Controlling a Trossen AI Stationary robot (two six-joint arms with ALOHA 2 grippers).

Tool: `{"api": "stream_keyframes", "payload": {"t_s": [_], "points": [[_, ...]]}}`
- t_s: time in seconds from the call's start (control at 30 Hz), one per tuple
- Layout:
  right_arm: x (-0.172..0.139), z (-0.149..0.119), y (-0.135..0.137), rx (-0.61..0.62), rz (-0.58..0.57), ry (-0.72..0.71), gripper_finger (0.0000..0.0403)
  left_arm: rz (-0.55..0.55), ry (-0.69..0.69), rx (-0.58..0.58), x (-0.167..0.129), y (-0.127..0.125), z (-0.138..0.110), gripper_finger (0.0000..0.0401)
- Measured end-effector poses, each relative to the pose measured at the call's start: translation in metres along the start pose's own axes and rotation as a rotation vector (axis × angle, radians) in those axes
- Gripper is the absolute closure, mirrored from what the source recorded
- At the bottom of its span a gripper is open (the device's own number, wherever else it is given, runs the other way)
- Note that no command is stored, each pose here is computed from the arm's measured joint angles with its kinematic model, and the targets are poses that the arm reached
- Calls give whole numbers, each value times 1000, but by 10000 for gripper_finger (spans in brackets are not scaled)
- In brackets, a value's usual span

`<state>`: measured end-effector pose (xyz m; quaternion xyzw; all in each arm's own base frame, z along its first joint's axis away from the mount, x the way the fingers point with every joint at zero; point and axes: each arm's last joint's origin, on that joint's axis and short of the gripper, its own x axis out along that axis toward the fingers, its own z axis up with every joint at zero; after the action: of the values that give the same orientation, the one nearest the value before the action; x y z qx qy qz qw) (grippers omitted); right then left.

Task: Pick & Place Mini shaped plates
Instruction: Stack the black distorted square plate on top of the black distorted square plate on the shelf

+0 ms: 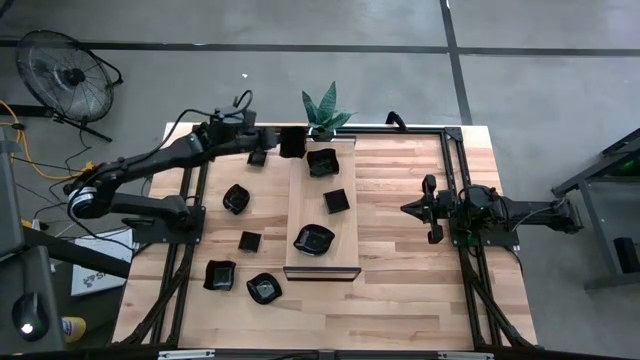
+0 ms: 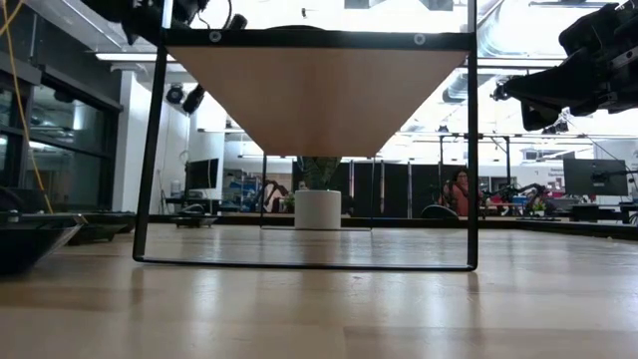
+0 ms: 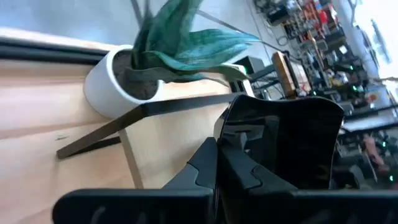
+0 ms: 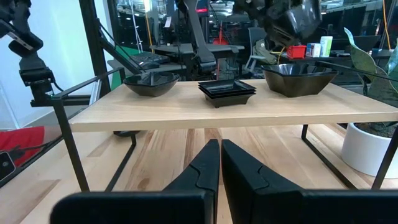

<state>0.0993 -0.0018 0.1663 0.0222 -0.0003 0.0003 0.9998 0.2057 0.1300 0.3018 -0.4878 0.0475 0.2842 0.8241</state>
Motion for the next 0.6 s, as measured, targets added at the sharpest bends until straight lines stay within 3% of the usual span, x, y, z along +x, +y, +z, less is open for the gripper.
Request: {"api": "stream_keyframes", "payload": {"t_s": [0.1,0.37,0.47,0.6], "points": [[0,0,0,0,0,0,391,-5,-9,-28,5,-4,1,401],[0,0,0,0,0,0,391,23,-114,23,12,-49,-1,401],[0,0,0,0,0,0,391,104,-112,43,16,-57,-9,401],[0,0,0,0,0,0,391,88,-88,38,21,-71,-19,401]]}}
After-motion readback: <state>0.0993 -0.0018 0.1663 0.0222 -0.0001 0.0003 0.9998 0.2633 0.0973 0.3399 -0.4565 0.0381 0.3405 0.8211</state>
